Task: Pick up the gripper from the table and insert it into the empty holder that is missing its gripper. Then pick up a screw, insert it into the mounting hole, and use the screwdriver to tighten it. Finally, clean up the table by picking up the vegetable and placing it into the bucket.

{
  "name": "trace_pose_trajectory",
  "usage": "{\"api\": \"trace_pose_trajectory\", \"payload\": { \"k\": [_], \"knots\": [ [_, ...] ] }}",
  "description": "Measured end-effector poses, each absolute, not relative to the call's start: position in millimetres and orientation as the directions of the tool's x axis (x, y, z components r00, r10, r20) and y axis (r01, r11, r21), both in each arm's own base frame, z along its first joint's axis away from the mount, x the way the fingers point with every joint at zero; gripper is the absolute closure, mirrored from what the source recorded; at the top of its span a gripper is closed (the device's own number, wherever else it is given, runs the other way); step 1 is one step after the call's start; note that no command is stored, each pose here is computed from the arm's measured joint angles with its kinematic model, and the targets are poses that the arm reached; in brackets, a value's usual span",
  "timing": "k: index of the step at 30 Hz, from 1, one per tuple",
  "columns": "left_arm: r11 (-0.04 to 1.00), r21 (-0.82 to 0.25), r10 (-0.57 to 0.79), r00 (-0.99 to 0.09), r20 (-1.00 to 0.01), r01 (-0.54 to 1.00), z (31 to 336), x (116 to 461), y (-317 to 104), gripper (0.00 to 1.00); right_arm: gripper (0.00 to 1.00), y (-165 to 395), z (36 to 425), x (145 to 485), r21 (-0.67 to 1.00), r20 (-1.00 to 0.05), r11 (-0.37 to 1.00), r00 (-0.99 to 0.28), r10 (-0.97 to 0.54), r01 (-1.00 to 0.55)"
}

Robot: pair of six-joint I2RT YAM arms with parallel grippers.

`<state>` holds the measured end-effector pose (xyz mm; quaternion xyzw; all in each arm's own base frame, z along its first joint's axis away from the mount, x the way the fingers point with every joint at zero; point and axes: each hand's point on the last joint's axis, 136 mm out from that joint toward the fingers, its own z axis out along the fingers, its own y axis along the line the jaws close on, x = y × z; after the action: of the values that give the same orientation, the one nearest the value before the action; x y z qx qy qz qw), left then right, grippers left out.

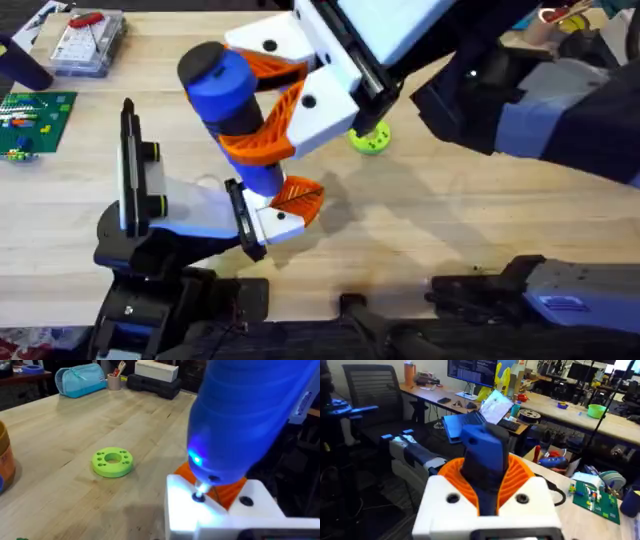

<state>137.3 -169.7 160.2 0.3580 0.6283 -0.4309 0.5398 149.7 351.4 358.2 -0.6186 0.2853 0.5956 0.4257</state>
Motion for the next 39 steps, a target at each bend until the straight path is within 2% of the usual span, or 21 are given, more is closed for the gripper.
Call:
{"api": "trace_pose_trajectory", "payload": {
  "k": [17,26,29,34,36,39],
  "knots": [
    [0.372,-0.155,-0.015,-0.161,-0.987,0.915,160,137,-170,0.989,0.875,353,362,156,-0.152,-0.985,-0.448,0.096,0.145,-0.881],
    [0.372,-0.155,-0.015,-0.161,-0.987,0.915,160,137,-170,0.989,0.874,341,424,173,-0.218,-0.971,-0.41,0.156,0.18,-0.886],
    [0.372,-0.155,-0.015,-0.161,-0.987,0.915,160,137,-170,0.989,0.874,333,433,181,-0.195,-0.977,-0.391,0.142,0.16,-0.9],
    [0.372,-0.155,-0.015,-0.161,-0.987,0.915,160,137,-170,0.989,0.874,330,418,209,-0.035,-0.998,-0.309,0.016,0.062,-0.95],
    [0.372,-0.155,-0.015,-0.161,-0.987,0.915,160,137,-170,0.989,0.874,331,401,229,0.056,-0.998,-0.215,-0.058,0.005,-0.975],
    [0.372,-0.155,-0.015,-0.161,-0.987,0.915,160,137,-170,0.989,0.874,330,372,257,0.095,-0.994,-0.066,-0.09,-0.068,-0.993]
  ]
}}
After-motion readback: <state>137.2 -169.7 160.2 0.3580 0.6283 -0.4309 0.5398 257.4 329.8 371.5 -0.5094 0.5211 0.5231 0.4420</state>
